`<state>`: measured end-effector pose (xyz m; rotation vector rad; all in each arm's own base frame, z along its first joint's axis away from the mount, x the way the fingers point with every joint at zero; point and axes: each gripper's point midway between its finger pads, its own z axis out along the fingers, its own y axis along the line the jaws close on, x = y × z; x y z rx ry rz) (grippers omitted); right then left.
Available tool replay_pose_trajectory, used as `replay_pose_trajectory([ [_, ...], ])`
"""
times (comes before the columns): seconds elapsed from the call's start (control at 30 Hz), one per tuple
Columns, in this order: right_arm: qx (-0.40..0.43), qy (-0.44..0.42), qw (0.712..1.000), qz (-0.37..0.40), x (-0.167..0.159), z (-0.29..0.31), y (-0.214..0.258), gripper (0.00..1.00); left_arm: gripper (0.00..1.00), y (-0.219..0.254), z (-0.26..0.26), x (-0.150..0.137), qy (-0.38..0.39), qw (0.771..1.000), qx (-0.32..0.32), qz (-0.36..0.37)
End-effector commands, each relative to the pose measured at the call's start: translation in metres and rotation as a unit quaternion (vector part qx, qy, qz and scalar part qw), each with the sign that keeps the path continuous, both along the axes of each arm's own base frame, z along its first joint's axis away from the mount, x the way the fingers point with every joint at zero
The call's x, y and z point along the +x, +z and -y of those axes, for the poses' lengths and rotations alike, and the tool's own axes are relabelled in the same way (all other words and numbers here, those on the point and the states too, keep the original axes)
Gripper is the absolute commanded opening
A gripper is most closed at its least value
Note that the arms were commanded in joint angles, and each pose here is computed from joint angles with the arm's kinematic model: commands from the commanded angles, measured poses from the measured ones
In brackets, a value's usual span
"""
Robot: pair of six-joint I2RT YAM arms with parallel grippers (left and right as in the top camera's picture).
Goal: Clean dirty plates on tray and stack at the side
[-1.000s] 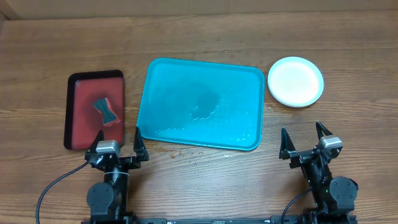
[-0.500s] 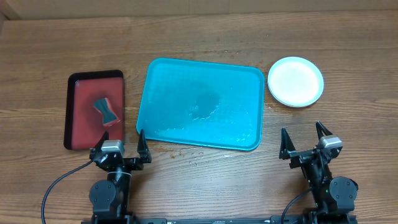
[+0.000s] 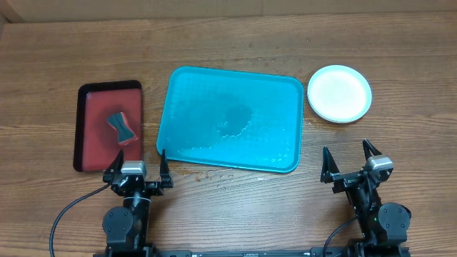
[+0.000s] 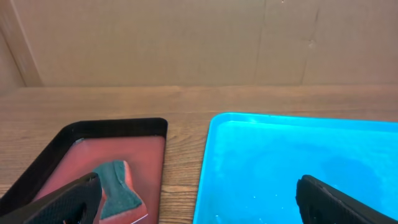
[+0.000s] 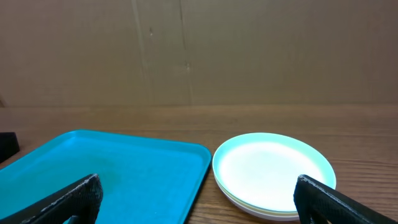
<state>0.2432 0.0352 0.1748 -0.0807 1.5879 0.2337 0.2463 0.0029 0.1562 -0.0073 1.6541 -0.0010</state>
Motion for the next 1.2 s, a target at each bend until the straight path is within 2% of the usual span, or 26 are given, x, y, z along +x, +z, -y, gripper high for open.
replay_pose_trajectory([
  [0.0,0.000,-0.009,1.000,0.003,0.0005,0.0035,-0.0013,1.00,1.00,-0.0006,0.0010,-0.0002,-0.003,1.000,0.013,0.003],
  [0.4,0.000,-0.009,1.000,0.003,0.0005,0.0035,-0.0013,1.00,1.00,-0.0007,-0.0007,-0.0002,0.004,1.000,-0.013,0.003],
  [1.17,0.000,-0.009,1.000,0.003,0.0005,0.0035,-0.0013,1.00,1.00,-0.0004,0.0010,-0.0002,-0.001,1.000,-0.013,0.003],
])
